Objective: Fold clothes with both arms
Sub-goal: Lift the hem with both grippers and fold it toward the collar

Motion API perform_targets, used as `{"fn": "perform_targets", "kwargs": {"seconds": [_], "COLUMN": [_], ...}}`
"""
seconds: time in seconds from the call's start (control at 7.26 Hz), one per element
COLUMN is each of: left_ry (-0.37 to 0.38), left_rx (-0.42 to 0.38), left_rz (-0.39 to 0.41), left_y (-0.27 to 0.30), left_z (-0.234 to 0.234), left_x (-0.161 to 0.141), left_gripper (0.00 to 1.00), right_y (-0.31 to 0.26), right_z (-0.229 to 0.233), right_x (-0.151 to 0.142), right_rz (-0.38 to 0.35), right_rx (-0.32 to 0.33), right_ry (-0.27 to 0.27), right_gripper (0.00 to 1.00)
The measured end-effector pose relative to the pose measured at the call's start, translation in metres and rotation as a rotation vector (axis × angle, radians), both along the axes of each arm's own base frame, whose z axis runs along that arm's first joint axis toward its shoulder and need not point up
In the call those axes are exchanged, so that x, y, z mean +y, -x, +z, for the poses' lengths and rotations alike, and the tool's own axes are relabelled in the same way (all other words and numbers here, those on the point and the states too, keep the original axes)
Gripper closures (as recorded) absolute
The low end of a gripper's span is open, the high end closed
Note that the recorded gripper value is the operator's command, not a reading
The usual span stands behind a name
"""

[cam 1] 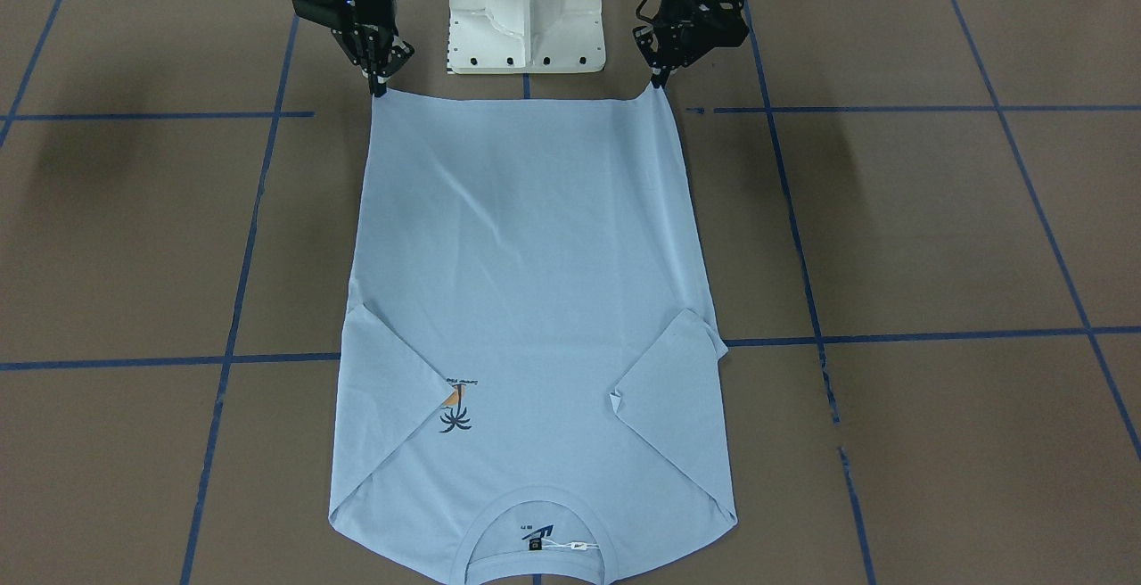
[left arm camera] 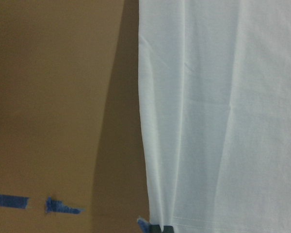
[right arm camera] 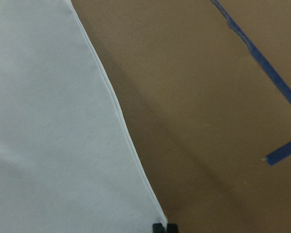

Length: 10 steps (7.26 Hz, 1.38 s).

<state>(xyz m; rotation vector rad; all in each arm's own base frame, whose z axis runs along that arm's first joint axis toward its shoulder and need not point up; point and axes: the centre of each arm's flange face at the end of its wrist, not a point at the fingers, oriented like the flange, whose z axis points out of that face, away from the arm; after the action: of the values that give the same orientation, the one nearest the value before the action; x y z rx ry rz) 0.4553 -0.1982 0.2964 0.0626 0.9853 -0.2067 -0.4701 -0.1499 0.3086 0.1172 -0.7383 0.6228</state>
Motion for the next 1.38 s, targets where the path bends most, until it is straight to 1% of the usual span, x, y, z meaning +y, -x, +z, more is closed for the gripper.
{"fn": "perform_targets", "kwargs": {"seconds": [0.14, 0.28, 0.41, 0.55, 0.69, 0.83, 0.96, 1.24, 1.38], "left_ry": [0.001, 0.015, 0.037, 0.052, 0.057, 0.022, -0.044, -0.169, -0.207], "left_rx": [0.016, 0.025, 0.042, 0.064, 0.078, 0.089, 0.089, 0.038, -0.001], "left_rz": [0.005, 0.03, 0.07, 0.101, 0.121, 0.124, 0.118, 0.075, 0.051], "left_y": [0.017, 0.046, 0.088, 0.128, 0.15, 0.161, 0.168, 0.171, 0.164], "left_z": [-0.018, -0.046, -0.079, -0.104, -0.116, -0.123, -0.129, -0.132, -0.131], "left_x": [0.002, 0.009, 0.02, 0.028, 0.03, 0.021, 0.003, -0.059, -0.094], "left_gripper": [1.0, 1.0, 1.0, 1.0, 1.0, 1.0, 1.0, 1.0, 1.0], "right_y": [-0.026, -0.062, -0.1, -0.125, -0.138, -0.148, -0.158, -0.17, -0.163], "right_z": [-0.027, -0.057, -0.085, -0.103, -0.112, -0.119, -0.125, -0.137, -0.142], "right_x": [0.006, 0.018, 0.028, 0.029, 0.021, 0.004, -0.016, -0.058, -0.079], "right_rz": [-0.017, -0.054, -0.096, -0.115, -0.11, -0.1, -0.095, -0.065, -0.039], "right_rx": [-0.016, -0.036, -0.061, -0.085, -0.097, -0.103, -0.108, -0.117, -0.106], "right_ry": [0.004, 0.015, 0.034, 0.052, 0.056, 0.046, 0.037, 0.018, 0.004], "right_gripper": [1.0, 1.0, 1.0, 1.0, 1.0, 1.0, 1.0, 1.0, 1.0]}}
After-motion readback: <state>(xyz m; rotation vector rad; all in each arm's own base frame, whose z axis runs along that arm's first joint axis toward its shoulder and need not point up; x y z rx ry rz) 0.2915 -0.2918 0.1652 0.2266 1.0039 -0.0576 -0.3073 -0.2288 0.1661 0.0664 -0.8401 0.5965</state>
